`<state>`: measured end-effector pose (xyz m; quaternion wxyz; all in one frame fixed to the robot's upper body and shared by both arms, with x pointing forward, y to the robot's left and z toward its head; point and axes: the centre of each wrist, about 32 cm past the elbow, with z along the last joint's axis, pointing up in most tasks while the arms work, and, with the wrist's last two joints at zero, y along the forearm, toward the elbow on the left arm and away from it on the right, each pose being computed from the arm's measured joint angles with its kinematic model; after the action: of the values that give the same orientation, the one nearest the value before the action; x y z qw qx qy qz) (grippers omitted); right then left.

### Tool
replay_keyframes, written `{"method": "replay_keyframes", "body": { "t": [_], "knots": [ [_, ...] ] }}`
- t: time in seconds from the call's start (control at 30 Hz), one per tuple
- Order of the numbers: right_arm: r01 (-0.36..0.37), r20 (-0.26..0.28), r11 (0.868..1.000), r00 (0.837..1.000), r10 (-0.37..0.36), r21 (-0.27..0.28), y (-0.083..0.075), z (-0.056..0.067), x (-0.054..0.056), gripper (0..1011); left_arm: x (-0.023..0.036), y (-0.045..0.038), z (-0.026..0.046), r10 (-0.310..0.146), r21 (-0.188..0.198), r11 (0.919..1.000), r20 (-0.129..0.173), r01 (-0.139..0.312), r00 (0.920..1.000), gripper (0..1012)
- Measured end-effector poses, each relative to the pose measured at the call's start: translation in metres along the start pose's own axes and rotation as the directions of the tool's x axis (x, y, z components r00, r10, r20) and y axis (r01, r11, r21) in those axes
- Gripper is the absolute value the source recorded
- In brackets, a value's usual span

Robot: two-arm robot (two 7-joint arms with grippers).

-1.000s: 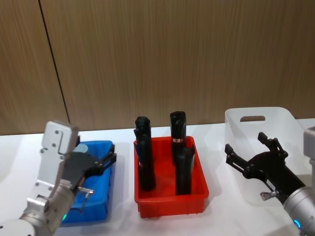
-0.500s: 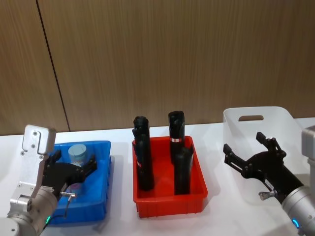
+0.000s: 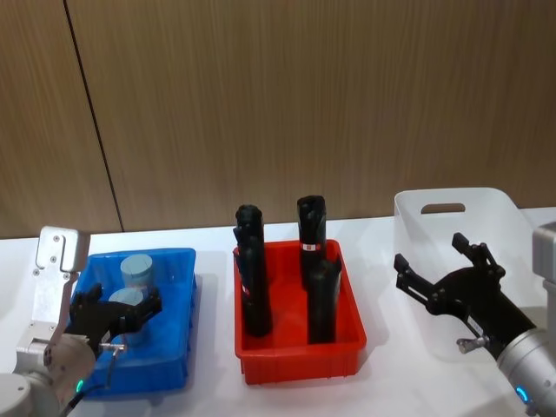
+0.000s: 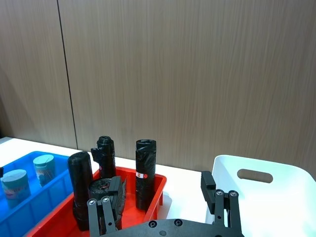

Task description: Pick the cotton swabs from the blue box and place them into the white box.

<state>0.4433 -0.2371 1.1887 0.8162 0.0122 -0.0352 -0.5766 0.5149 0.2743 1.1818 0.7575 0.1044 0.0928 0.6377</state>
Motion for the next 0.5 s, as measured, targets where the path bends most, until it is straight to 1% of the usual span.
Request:
{"method": "replay_keyframes", "body": {
  "t": [0.1,0.13,0.17,0.23,0.33,0.4,0.43,0.5],
  "knots": [
    [0.0,0.0,1.0,1.0,0.0,0.0,0.0,0.0,0.0,1002,0.0028,-0.0046,-0.0013,0.004,0.015,0.9999,-0.01,-0.003,0.9999,1004],
    [0.0,0.0,1.0,1.0,0.0,0.0,0.0,0.0,0.0,1002,0.0046,-0.0076,-0.0022,0.006,0.024,0.9997,-0.016,-0.006,0.9999,1004],
    [0.0,0.0,1.0,1.0,0.0,0.0,0.0,0.0,0.0,1002,0.0046,-0.0076,-0.0022,0.006,0.024,0.9997,-0.016,-0.006,0.9999,1004],
    [0.0,0.0,1.0,1.0,0.0,0.0,0.0,0.0,0.0,1001,0.0079,-0.0126,-0.0032,0.011,0.038,0.9992,-0.026,-0.01,0.9996,1004],
    [0.0,0.0,1.0,1.0,0.0,0.0,0.0,0.0,0.0,1001,0.0101,-0.0159,-0.0037,0.015,0.048,0.9988,-0.032,-0.013,0.9994,1004],
    [0.0,0.0,1.0,1.0,0.0,0.0,0.0,0.0,0.0,1001,0.0133,-0.0206,-0.004,0.019,0.058,0.9982,-0.04,-0.016,0.999,1004],
    [0.0,0.0,1.0,1.0,0.0,0.0,0.0,0.0,0.0,1002,0.0133,-0.0206,-0.004,0.019,0.058,0.9982,-0.04,-0.016,0.999,1004],
    [0.0,0.0,1.0,1.0,0.0,0.0,0.0,0.0,0.0,1002,0.0155,-0.0241,-0.0044,0.021,0.066,0.9976,-0.045,-0.018,0.9987,1004]
  ]
}}
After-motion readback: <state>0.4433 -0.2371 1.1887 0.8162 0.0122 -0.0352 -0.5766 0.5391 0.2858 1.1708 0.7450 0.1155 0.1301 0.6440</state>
